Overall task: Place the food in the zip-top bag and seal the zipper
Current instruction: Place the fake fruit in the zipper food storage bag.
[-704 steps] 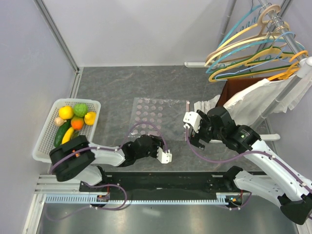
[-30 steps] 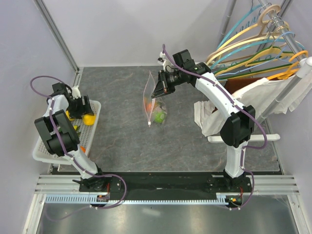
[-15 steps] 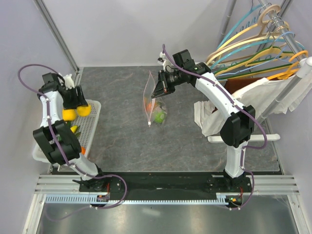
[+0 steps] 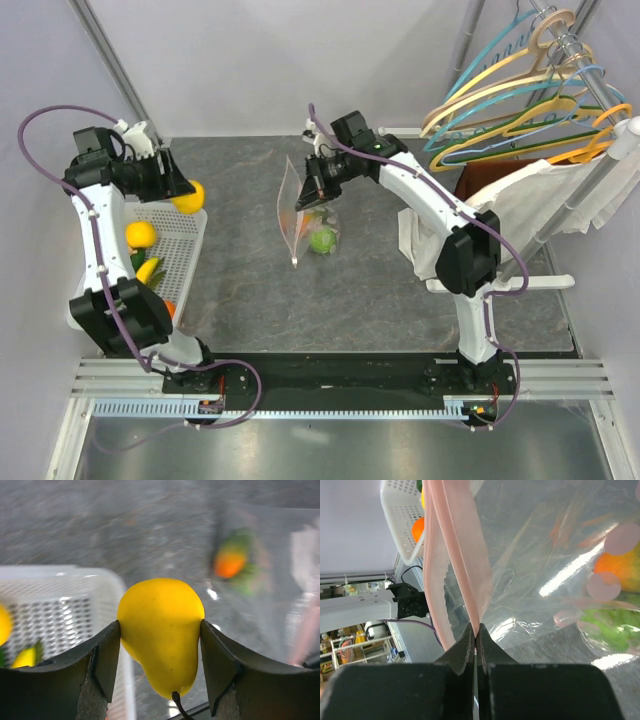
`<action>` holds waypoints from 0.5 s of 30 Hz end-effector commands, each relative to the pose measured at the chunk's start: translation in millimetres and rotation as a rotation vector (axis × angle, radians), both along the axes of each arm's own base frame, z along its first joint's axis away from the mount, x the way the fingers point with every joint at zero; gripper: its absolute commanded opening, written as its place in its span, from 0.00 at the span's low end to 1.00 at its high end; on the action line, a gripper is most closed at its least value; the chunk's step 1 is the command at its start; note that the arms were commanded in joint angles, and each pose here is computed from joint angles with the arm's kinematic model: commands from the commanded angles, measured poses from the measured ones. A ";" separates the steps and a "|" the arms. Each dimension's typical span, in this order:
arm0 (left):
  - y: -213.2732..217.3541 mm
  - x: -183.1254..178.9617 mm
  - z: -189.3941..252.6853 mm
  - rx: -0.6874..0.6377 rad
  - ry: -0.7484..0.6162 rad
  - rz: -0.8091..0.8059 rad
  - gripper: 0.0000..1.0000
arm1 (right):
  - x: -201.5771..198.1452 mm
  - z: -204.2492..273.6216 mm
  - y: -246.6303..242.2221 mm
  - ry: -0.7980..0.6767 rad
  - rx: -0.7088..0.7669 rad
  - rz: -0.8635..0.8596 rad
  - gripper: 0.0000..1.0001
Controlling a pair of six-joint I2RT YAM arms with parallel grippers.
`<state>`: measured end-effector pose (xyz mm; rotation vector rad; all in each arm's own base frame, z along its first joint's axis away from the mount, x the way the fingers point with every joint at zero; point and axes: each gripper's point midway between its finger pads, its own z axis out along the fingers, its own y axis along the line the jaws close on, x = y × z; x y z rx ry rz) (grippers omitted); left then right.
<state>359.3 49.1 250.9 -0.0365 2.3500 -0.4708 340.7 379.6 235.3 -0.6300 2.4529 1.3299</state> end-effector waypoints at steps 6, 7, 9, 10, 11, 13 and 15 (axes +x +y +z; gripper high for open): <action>-165.4 -56.8 104.7 -0.274 -0.204 -0.432 0.44 | -6.0 -1.6 43.4 -0.053 0.024 0.062 0.00; -176.0 -60.5 107.5 -0.298 -0.199 -0.448 0.44 | -6.0 -2.4 44.7 -0.051 0.024 0.063 0.00; -203.9 -68.5 107.5 -0.318 -0.209 -0.529 0.45 | -7.7 -2.6 47.5 -0.047 0.029 0.071 0.00; -210.8 -70.0 105.9 -0.332 -0.198 -0.539 0.45 | -7.8 -0.6 47.6 -0.053 0.034 0.073 0.00; -216.8 -69.9 96.6 -0.345 -0.171 -0.547 0.45 | -8.4 0.5 47.6 -0.051 0.036 0.074 0.00; -230.9 -70.6 89.2 -0.339 -0.163 -0.578 0.45 | -10.8 5.2 47.0 -0.050 0.044 0.078 0.00; -239.9 -68.5 75.0 -0.326 -0.137 -0.590 0.45 | -12.3 9.3 46.4 -0.048 0.054 0.080 0.00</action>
